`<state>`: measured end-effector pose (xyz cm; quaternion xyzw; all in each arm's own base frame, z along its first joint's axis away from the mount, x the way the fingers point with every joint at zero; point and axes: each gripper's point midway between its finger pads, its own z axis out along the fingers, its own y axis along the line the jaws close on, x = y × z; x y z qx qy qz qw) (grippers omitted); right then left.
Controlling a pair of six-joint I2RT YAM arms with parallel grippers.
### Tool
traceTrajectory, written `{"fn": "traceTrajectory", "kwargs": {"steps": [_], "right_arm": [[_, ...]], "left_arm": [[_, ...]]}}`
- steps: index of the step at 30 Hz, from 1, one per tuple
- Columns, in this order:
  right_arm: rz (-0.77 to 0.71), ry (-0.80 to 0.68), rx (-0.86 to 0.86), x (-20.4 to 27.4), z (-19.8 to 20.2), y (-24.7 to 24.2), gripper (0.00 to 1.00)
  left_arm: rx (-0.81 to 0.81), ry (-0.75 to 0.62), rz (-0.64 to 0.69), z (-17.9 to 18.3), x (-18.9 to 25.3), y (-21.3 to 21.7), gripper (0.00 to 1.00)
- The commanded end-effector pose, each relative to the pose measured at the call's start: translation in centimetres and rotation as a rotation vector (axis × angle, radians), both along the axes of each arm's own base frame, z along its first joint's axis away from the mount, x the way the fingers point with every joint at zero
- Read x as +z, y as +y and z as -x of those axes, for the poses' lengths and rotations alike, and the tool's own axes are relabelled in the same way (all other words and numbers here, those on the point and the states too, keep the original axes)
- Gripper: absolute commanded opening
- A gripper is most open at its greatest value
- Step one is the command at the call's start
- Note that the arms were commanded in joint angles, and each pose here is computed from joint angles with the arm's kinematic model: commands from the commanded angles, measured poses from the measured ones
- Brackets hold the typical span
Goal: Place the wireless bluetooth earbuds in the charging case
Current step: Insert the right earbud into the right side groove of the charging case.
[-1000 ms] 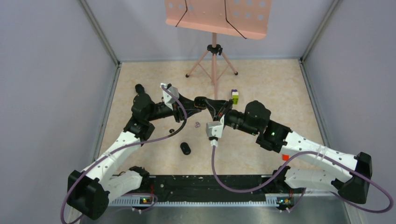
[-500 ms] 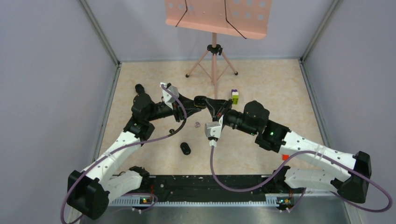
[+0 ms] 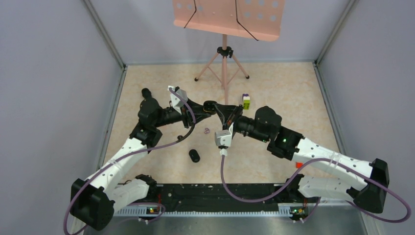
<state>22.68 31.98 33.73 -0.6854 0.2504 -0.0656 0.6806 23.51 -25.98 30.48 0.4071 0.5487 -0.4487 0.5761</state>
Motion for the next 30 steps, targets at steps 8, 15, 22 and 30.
{"fn": "traceTrajectory", "kwargs": {"steps": [8,15,22,30], "right_arm": [[0.038,0.017,0.067,-1.8,1.1,1.1,0.0],[0.076,0.153,0.067,-1.8,1.3,1.3,0.27],[0.028,0.281,0.059,-0.5,1.8,1.2,0.47],[-0.113,0.511,-0.018,2.6,2.3,-0.1,0.61]], "left_arm": [[0.046,-0.078,0.07,-0.5,2.9,0.2,0.0],[0.056,-0.096,0.063,-0.9,2.5,0.2,0.0],[0.061,-0.105,0.054,-0.8,1.9,0.4,0.0],[0.066,-0.093,0.043,-0.9,1.0,0.4,0.0]]}}
